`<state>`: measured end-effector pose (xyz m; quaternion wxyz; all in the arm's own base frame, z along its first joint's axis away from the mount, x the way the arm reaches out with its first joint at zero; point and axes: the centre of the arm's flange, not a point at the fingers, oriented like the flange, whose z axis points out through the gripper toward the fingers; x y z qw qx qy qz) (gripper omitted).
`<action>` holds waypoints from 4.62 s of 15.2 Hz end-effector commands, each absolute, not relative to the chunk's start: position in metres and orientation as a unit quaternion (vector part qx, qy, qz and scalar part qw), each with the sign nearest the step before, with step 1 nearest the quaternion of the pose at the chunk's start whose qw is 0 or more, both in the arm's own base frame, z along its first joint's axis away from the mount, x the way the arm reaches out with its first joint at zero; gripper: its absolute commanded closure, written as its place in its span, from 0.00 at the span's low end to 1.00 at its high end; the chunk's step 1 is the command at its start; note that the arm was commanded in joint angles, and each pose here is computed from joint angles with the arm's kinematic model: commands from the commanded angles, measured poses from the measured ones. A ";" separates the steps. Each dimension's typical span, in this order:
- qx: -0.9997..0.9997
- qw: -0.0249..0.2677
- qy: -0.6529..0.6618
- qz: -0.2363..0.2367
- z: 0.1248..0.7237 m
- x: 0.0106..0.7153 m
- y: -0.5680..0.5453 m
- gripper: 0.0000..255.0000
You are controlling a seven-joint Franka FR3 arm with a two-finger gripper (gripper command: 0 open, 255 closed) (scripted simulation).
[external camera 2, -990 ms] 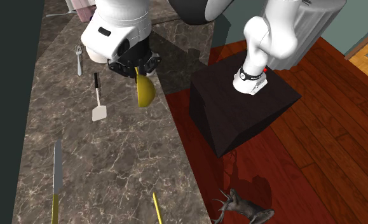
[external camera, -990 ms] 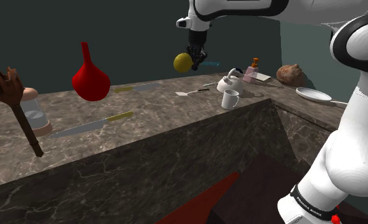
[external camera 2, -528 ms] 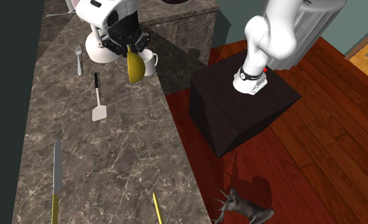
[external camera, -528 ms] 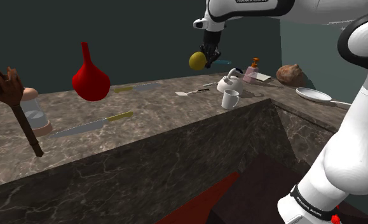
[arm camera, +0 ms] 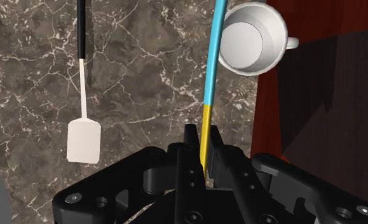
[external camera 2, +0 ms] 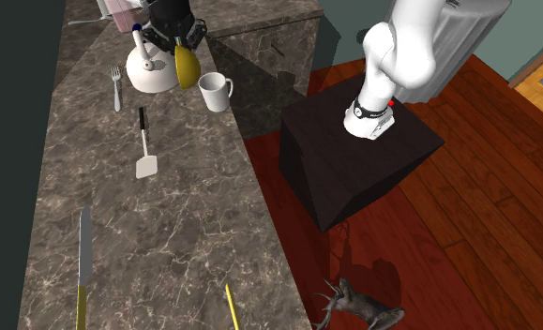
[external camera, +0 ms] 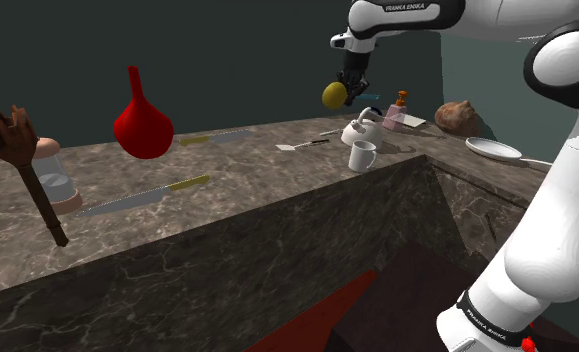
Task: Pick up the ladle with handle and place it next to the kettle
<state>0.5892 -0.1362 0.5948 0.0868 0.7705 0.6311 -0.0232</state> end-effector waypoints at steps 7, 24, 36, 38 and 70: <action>0.770 0.087 0.632 -0.023 0.568 0.585 -0.173 1.00; 0.770 0.087 0.632 -0.023 0.479 0.585 -0.173 1.00; 0.770 0.087 0.632 -0.023 0.415 0.585 -0.173 1.00; 0.770 0.087 0.632 -0.023 0.405 0.585 -0.173 1.00; 0.770 0.087 0.632 -0.023 0.404 0.581 -0.165 0.00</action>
